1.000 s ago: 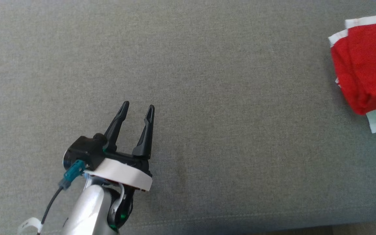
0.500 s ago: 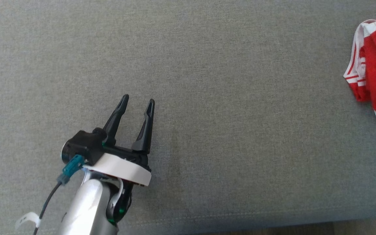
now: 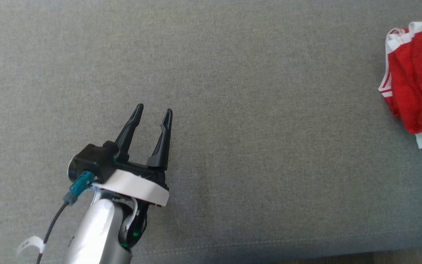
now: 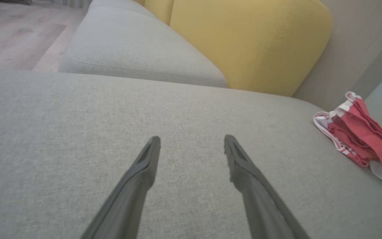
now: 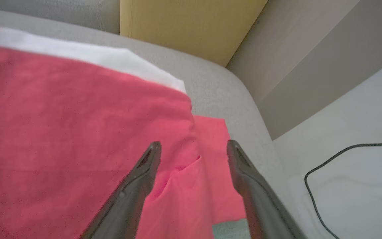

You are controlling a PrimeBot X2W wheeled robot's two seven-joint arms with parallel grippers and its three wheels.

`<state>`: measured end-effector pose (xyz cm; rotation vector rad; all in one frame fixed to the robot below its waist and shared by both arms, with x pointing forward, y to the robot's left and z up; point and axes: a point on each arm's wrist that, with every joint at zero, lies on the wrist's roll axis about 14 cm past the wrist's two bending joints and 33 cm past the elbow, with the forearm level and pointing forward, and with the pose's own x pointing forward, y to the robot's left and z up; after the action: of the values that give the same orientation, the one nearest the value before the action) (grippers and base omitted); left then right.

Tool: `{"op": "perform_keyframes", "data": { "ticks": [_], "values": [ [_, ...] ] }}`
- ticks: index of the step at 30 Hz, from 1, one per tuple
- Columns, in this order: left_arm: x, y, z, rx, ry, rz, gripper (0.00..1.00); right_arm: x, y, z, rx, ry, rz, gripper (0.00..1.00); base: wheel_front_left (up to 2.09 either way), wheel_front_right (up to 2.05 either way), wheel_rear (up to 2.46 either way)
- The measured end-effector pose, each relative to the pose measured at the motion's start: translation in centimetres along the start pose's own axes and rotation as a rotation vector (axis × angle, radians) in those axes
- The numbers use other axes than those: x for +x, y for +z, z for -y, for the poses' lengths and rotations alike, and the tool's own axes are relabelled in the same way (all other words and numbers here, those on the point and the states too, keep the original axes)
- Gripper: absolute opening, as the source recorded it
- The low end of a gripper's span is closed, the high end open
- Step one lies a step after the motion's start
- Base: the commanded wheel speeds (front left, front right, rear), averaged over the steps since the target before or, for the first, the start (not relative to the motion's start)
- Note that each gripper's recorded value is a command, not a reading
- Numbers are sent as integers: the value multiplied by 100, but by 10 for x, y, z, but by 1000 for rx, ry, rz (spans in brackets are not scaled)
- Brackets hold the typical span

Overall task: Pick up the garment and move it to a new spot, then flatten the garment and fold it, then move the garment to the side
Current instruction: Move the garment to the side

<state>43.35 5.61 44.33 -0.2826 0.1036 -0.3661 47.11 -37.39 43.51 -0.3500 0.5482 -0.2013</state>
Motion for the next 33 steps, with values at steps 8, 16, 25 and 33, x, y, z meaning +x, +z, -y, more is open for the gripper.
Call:
{"op": "perform_keyframes", "data": {
  "ticks": [8,16,25,33],
  "values": [
    [-10,28,10,0,3,67,100,-29,64,-11,-4,31,191,100,0,0,0],
    [-29,44,12,6,34,107,100,-67,123,-45,98,125,395,100,0,0,0],
    [-55,67,6,26,89,175,100,-111,126,-103,212,269,508,100,0,0,0],
    [-96,68,-3,19,168,192,100,-146,77,-135,392,339,501,100,0,0,0]
  ]
}}
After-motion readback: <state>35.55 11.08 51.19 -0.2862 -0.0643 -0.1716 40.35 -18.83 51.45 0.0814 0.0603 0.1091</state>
